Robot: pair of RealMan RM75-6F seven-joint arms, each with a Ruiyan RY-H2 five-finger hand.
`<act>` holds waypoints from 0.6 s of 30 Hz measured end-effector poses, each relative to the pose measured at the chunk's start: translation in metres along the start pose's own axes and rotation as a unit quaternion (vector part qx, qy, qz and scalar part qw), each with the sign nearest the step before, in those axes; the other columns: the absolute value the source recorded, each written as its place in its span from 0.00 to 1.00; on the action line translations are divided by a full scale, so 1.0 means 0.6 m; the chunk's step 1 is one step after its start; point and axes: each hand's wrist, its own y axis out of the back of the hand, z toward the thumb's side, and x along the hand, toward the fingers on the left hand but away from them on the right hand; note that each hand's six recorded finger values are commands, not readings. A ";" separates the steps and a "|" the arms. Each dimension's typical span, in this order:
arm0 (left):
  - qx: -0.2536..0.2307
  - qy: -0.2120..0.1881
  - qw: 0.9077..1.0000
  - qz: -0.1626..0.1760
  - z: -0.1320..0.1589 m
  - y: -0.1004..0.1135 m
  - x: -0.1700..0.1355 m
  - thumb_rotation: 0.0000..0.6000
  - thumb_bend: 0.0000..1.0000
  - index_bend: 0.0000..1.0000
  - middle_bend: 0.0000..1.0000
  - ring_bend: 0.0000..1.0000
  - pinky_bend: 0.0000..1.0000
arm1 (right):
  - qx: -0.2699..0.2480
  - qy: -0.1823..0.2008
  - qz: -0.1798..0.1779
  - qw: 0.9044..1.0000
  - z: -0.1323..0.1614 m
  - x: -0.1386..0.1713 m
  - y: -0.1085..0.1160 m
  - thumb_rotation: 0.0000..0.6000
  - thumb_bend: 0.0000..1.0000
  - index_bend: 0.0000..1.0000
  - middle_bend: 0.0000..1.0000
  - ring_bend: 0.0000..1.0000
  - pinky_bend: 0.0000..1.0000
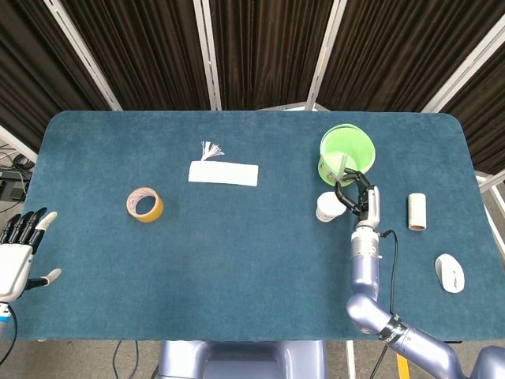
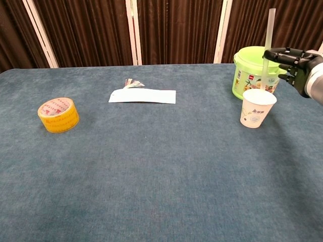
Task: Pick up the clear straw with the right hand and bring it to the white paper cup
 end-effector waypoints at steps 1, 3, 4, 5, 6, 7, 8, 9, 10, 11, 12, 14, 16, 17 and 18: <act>0.000 0.000 1.000 0.000 0.000 0.000 0.000 1.00 0.14 0.00 0.00 0.00 0.00 | 0.000 -0.001 0.000 1.000 -0.002 0.000 0.001 1.00 0.38 0.62 0.28 0.00 0.00; 0.000 0.000 1.000 0.000 0.000 0.000 0.000 1.00 0.14 0.00 0.00 0.00 0.00 | 0.000 -0.003 -0.001 1.000 -0.007 -0.001 0.004 1.00 0.37 0.62 0.28 0.00 0.00; 0.000 0.000 1.000 0.000 0.000 0.000 0.000 1.00 0.14 0.00 0.00 0.00 0.00 | 0.001 -0.004 0.000 1.000 -0.009 -0.002 0.004 1.00 0.37 0.62 0.28 0.00 0.00; 0.000 0.000 1.000 0.000 0.000 0.000 0.000 1.00 0.14 0.00 0.00 0.00 0.00 | 0.003 -0.004 0.000 1.000 -0.010 -0.003 0.005 1.00 0.36 0.62 0.28 0.00 0.00; 0.000 0.000 1.000 0.000 0.000 0.000 0.000 1.00 0.14 0.00 0.00 0.00 0.00 | 0.004 -0.003 0.001 1.000 -0.010 -0.003 0.005 1.00 0.35 0.62 0.28 0.00 0.00; 0.000 0.000 1.000 0.000 0.000 0.000 0.000 1.00 0.14 0.00 0.00 0.00 0.00 | 0.006 -0.003 0.001 1.000 -0.010 -0.004 0.005 1.00 0.34 0.62 0.28 0.00 0.00; 0.000 0.000 1.000 -0.001 0.000 0.000 0.000 1.00 0.14 0.00 0.00 0.00 0.00 | 0.007 -0.002 0.002 1.000 -0.011 -0.003 0.005 1.00 0.34 0.62 0.28 0.00 0.00; 0.000 0.000 1.000 0.000 0.000 0.000 0.000 1.00 0.14 0.00 0.00 0.00 0.00 | 0.006 -0.003 0.003 1.000 -0.012 -0.003 0.005 1.00 0.33 0.61 0.28 0.00 0.00; 0.000 0.000 1.000 0.000 0.000 0.000 0.000 1.00 0.14 0.00 0.00 0.00 0.00 | 0.006 -0.003 0.003 1.000 -0.012 -0.003 0.005 1.00 0.33 0.59 0.28 0.00 0.00; 0.000 0.000 1.000 0.000 0.000 0.000 0.000 1.00 0.14 0.00 0.00 0.00 0.00 | 0.006 -0.003 0.004 1.000 -0.013 -0.002 0.005 1.00 0.32 0.57 0.28 0.00 0.00; 0.000 0.000 1.000 0.000 0.000 0.000 0.000 1.00 0.14 0.00 0.00 0.00 0.00 | 0.006 -0.002 0.005 1.000 -0.014 -0.001 0.005 1.00 0.31 0.55 0.28 0.00 0.00; 0.000 0.000 1.000 0.000 0.000 0.000 0.000 1.00 0.14 0.00 0.00 0.00 0.00 | 0.006 -0.003 0.006 1.000 -0.015 0.000 0.006 1.00 0.31 0.51 0.28 0.00 0.00; 0.000 0.000 1.000 0.000 0.000 0.000 0.000 1.00 0.14 0.00 0.00 0.00 0.00 | 0.006 -0.003 0.006 1.000 -0.016 0.001 0.007 1.00 0.30 0.48 0.28 0.00 0.00; 0.000 0.000 1.000 0.000 0.000 0.000 0.000 1.00 0.14 0.00 0.00 0.00 0.00 | 0.006 -0.003 0.006 1.000 -0.016 0.002 0.007 1.00 0.30 0.47 0.28 0.00 0.00; 0.000 0.000 1.000 0.000 0.000 0.000 0.000 1.00 0.14 0.00 0.00 0.00 0.00 | 0.006 -0.003 0.007 1.000 -0.017 0.002 0.008 1.00 0.30 0.46 0.28 0.00 0.00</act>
